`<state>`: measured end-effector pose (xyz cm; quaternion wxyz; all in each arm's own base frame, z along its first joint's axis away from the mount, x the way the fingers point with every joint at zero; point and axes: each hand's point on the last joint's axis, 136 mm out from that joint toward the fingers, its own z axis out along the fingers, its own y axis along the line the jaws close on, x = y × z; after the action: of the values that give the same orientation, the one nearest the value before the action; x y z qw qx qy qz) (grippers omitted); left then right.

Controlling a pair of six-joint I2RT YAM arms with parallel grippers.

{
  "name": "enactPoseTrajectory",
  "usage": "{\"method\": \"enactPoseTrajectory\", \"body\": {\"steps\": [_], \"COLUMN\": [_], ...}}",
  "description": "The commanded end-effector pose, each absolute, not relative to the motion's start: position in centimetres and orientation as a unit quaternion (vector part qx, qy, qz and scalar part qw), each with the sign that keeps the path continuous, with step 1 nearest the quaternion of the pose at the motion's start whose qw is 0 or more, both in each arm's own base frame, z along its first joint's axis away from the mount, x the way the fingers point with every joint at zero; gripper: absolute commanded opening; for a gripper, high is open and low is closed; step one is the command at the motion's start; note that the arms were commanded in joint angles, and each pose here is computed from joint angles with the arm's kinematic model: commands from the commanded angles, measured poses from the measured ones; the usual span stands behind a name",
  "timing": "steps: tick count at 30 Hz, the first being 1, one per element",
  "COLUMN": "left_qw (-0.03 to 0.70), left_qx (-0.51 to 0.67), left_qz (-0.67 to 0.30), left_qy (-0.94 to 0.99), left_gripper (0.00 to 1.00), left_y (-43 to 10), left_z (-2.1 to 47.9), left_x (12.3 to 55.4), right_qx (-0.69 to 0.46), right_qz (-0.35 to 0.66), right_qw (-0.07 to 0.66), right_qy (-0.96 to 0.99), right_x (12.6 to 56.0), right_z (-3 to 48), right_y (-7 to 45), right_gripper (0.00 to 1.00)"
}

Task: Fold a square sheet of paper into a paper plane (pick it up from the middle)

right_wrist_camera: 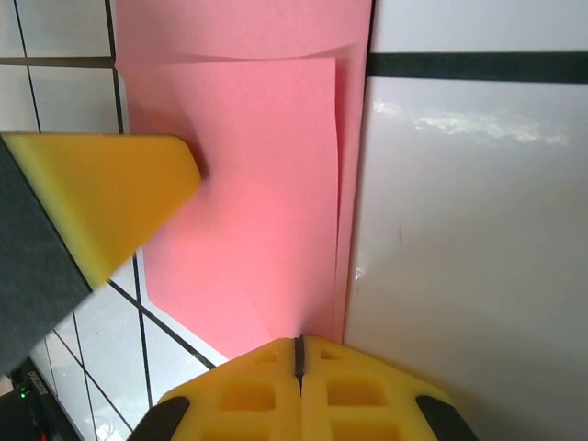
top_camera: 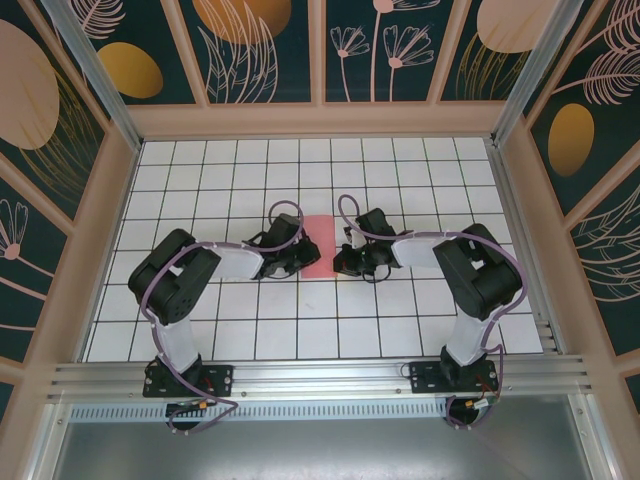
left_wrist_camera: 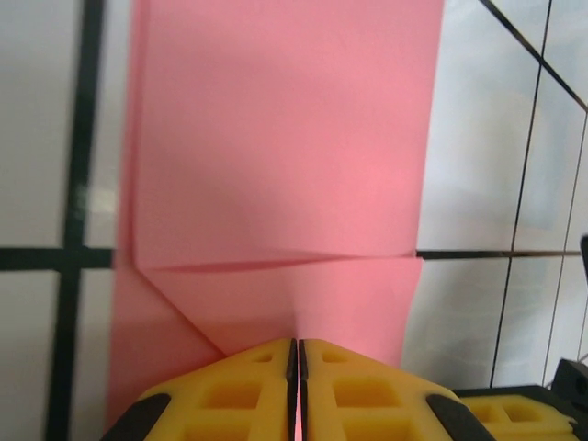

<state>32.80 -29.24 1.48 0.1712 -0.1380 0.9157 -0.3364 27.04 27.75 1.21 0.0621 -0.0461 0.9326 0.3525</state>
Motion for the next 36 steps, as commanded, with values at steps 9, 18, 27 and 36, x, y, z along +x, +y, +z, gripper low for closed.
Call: {"method": "enactPoseTrajectory", "body": {"steps": [9, 18, 27, 36], "left_qw": [0.208, 0.224, 0.214, 0.181], "left_qx": [-0.192, -0.159, -0.162, -0.162], "left_qz": [-0.224, -0.292, -0.373, -0.413], "left_qy": [0.932, 0.916, 0.888, 0.878], "left_gripper": [0.15, 0.19, 0.35, 0.39], "left_y": [-22.0, -24.6, -25.4, -26.8], "left_z": [-0.2, 4.9, 7.5, 6.5], "left_x": [35.4, 36.8, 34.4, 32.7], "right_qx": [-0.007, -0.003, -0.004, -0.030], "right_qz": [0.240, 0.342, 0.324, 0.328], "right_qw": [-0.007, 0.101, 0.140, 0.130], "right_qy": [0.971, 0.934, 0.936, 0.935], "right_x": [23.3, 29.6, 31.8, 32.8], "right_z": [-4.0, 5.5, 5.3, 3.9], "right_y": [22.9, 27.7, 27.3, 28.5], "right_gripper": [0.00, 0.12, 0.35, 0.34]}}
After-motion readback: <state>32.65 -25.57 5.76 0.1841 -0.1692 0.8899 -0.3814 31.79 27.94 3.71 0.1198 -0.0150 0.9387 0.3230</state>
